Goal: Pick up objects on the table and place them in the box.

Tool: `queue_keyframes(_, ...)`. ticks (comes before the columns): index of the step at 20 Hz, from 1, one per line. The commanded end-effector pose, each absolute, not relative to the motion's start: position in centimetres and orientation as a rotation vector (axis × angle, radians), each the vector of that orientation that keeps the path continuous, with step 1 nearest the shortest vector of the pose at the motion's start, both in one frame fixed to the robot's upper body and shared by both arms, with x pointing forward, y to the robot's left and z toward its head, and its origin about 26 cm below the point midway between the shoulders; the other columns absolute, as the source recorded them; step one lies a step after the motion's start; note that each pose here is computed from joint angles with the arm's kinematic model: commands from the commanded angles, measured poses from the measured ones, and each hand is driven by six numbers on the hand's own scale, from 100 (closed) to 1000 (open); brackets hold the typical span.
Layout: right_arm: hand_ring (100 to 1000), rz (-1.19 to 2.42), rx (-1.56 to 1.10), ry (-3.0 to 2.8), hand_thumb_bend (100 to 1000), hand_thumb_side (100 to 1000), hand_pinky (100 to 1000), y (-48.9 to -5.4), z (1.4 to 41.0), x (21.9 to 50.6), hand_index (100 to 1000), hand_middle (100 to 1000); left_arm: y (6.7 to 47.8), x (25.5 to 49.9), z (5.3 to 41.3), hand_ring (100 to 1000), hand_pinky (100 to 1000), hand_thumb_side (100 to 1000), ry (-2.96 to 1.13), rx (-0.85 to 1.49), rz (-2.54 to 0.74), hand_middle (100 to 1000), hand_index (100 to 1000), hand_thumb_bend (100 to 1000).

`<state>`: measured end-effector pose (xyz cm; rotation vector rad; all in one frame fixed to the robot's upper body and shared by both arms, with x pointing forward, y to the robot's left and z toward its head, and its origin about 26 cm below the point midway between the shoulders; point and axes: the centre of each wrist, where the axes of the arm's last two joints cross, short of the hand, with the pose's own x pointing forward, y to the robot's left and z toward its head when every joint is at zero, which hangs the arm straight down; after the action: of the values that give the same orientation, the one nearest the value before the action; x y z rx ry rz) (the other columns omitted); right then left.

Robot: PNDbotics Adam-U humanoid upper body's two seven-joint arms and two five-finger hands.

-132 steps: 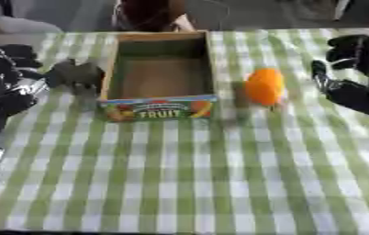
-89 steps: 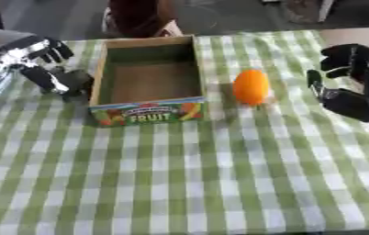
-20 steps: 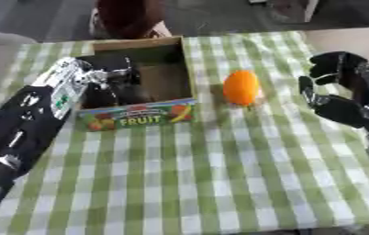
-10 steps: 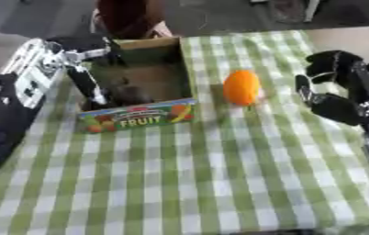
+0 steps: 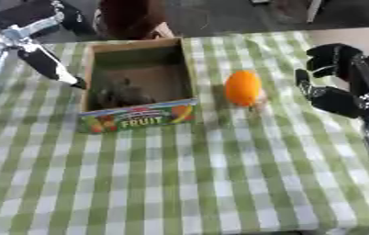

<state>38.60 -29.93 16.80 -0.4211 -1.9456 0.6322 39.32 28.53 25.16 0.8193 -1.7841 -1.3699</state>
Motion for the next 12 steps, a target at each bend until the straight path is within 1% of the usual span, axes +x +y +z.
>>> queue_keyframes(1,675,0.678,-0.501,-1.921,257,100,661,-31.1,18.0,39.5,733,586,29.7,37.5,26.2,627,664,113,-1.914,0.827,-1.215,593,724,760)
queue_keyframes(3,677,0.705,-0.524,-1.898,272,100,661,-31.3,18.1,40.3,736,587,30.0,36.8,25.2,624,659,107,-1.955,0.782,-1.135,590,723,758)
queue_keyframes(8,683,0.784,-0.560,-1.842,368,100,662,-31.1,18.0,42.1,744,594,30.0,35.8,23.1,597,624,100,-2.037,0.681,-0.938,565,709,730)
queue_keyframes(10,684,0.817,-0.564,-1.818,389,100,663,-30.8,17.7,42.8,746,595,29.8,35.6,22.4,595,623,100,-2.054,0.639,-0.893,564,710,730)
queue_keyframes(12,684,0.849,-0.566,-1.794,392,100,663,-30.5,17.4,43.4,747,595,29.7,35.4,21.8,593,620,100,-2.055,0.613,-0.868,563,709,725)
